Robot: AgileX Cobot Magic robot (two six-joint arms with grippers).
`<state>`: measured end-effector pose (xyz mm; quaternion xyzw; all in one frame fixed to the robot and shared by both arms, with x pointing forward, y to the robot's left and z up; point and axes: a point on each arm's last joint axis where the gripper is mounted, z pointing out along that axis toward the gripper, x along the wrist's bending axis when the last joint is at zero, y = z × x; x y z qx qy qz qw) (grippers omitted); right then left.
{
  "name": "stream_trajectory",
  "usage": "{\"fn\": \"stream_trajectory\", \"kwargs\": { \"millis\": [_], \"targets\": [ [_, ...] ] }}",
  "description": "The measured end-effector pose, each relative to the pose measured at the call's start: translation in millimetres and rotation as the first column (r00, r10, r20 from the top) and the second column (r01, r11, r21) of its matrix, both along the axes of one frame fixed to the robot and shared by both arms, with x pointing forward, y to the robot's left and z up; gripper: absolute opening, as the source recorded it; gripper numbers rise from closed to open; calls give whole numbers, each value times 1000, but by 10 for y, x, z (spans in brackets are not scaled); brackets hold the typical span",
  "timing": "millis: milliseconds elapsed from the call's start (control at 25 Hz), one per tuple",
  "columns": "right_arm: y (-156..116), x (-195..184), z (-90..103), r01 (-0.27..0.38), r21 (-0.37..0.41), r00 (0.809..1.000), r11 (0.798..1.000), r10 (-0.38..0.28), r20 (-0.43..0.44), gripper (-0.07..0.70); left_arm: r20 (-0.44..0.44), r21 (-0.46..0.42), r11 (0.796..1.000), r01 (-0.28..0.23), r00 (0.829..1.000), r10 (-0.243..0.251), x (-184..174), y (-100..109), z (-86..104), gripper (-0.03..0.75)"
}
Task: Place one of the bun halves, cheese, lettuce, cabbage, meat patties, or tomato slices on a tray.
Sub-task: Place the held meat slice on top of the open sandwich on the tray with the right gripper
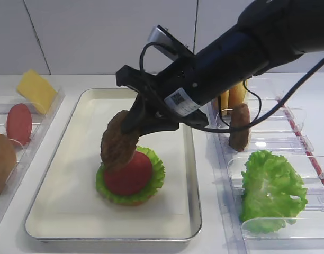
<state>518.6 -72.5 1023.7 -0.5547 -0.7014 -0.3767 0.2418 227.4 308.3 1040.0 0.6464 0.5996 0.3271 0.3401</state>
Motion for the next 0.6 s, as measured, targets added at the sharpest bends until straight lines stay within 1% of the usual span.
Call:
{"fn": "stream_trajectory", "kwargs": {
  "millis": [80, 160, 240, 280, 400, 600],
  "targets": [
    [-48, 26, 11, -1, 16, 1000, 1000, 1, -8, 125, 0, 0, 1000, 0, 1000, 0, 0, 0, 0, 182],
    [-76, 42, 41, -18, 60, 1000, 998, 18, -4, 125, 0, 0, 1000, 0, 1000, 0, 0, 0, 0, 182],
    [-77, 33, 78, -51, 107, 999, 993, 51, 5, 125, 0, 0, 1000, 0, 1000, 0, 0, 0, 0, 182],
    [-72, 27, 87, -64, 118, 998, 991, 63, 13, 125, 0, 0, 1000, 0, 1000, 0, 0, 0, 0, 182],
    [-63, 12, 70, -96, 124, 995, 988, 95, 12, 125, 0, 0, 1000, 0, 1000, 0, 0, 0, 0, 182],
    [-29, 62, -119, -104, 112, 993, 988, 109, -38, 125, 0, 0, 1000, 0, 1000, 0, 0, 0, 0, 182]
  ]
}}
